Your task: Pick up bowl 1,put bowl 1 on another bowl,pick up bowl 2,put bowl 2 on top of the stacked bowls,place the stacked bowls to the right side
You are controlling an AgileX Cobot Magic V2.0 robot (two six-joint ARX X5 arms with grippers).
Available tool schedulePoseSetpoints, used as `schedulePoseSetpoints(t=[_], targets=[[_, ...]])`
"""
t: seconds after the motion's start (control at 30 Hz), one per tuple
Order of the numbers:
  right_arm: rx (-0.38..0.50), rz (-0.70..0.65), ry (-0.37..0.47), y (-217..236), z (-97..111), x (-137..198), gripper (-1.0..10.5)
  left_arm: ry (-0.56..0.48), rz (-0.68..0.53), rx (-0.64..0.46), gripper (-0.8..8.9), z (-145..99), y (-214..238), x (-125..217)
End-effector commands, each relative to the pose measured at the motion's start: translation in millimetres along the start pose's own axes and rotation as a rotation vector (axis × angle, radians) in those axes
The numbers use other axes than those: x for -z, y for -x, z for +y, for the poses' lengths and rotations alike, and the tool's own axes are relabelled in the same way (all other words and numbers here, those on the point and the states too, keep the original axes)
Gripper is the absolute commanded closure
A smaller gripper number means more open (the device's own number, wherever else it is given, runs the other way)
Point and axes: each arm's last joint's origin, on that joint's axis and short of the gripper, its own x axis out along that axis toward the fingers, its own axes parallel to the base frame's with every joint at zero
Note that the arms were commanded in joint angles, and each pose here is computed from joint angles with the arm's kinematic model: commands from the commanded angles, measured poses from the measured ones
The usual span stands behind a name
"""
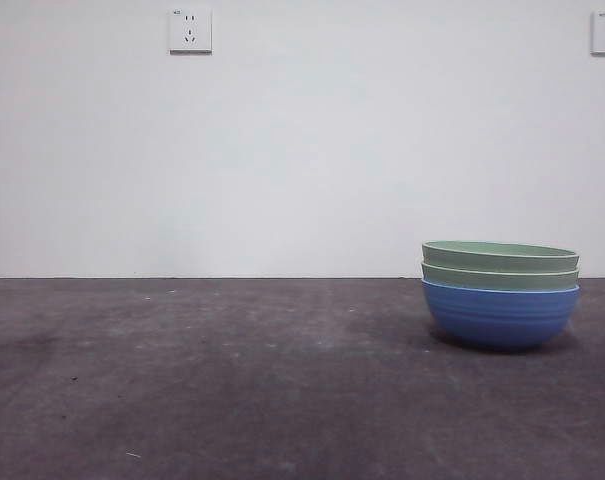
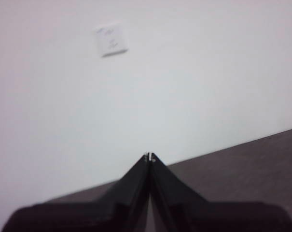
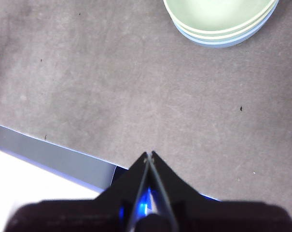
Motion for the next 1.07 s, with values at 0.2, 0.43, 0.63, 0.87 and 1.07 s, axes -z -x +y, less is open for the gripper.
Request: schedulePoseSetpoints(t=[0.2,0.43,0.63,0.87,1.07], targets=[[-0.001,0.004,0.008,-1.6,-0.5,0.8,9.4,0.044,0.101,-0.059,8.16,-14.1,10.9,101.3],[-0.002,0.004,0.008,-1.6,-0.4,0.8,9.4,0.098,0.180,-0.077,8.16,-24.1,15.6,159.8],[-0.001,0.004,0.008,-1.6,-0.5,0.8,9.4,0.127,0.229,-0.098,8.17,-29.2,18.8,191.3],[-0.001,0.004,0.008,-1.6,-0.5,0.8,9.4,0.133,0.272,-0.093,8.17,-32.4,22.5,205.8],[-0.001,0.004,0.008,-1.6,-0.5,0.8,9.4,0.163,0.328,-0.088,8.16,-34.1,25.9,211.4]])
